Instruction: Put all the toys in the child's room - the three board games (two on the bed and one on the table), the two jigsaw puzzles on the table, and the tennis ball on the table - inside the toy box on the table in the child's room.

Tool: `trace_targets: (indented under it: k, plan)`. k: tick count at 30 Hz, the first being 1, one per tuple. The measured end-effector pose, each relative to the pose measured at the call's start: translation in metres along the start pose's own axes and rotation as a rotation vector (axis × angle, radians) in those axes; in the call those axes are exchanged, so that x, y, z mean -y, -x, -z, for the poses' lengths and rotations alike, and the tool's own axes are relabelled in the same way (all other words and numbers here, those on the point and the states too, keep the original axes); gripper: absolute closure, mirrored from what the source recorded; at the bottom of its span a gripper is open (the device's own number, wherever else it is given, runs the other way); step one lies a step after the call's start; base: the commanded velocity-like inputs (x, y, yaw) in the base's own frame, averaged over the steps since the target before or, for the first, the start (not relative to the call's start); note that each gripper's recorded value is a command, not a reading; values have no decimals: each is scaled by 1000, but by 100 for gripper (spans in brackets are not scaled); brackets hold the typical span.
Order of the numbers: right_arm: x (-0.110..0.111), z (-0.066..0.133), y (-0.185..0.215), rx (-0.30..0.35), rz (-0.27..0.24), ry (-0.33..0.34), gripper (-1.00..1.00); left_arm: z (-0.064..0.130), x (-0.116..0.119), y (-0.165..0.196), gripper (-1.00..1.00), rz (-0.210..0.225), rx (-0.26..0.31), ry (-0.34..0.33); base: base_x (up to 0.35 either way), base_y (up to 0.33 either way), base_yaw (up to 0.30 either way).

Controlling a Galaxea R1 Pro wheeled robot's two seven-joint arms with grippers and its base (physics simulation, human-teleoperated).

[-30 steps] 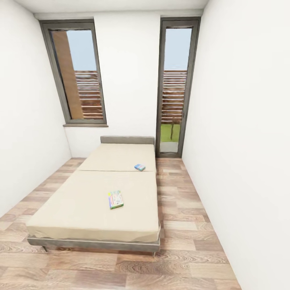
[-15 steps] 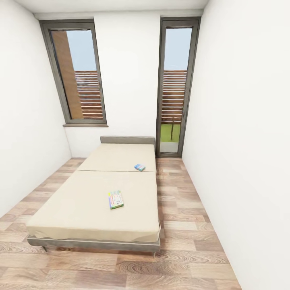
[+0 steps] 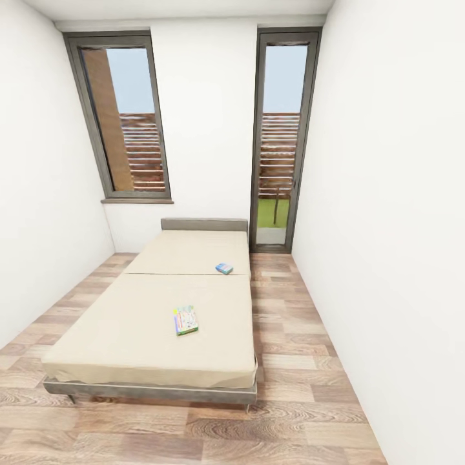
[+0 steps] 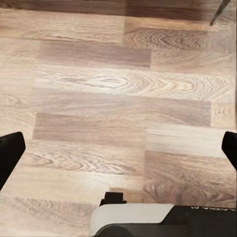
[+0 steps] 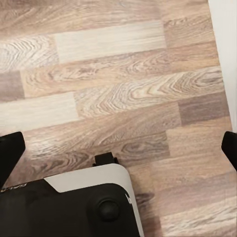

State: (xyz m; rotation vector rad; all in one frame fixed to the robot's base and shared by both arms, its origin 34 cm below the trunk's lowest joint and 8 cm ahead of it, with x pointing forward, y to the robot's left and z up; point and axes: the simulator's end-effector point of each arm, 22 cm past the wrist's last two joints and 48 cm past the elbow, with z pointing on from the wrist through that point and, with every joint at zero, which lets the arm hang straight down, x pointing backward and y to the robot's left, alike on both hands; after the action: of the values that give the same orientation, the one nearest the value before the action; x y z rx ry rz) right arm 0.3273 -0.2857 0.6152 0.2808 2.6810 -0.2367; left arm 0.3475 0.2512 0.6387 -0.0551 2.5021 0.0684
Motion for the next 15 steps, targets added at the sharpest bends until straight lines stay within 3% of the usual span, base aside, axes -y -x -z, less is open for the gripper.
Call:
trace_targets:
  k: [1, 9, 12, 15]
  plan:
    - [-2, 0, 11, 38, -8, 3, -100, -2, 0, 20, -100, 4, 48, -2, 0, 0, 0]
    - [-16, 4, 90, 235, -55, 30, -100, 2, -5, 92, -100, 20, 230, 1, 0, 0, 0]
    - [-33, 17, 139, 315, -70, 68, -100, 19, -8, 139, -100, 29, 321, 2, 0, 0, 0]
    - [-45, 36, 168, 316, -58, 105, -100, 45, -9, 179, -100, 35, 355, -1, 0, 0, 0]
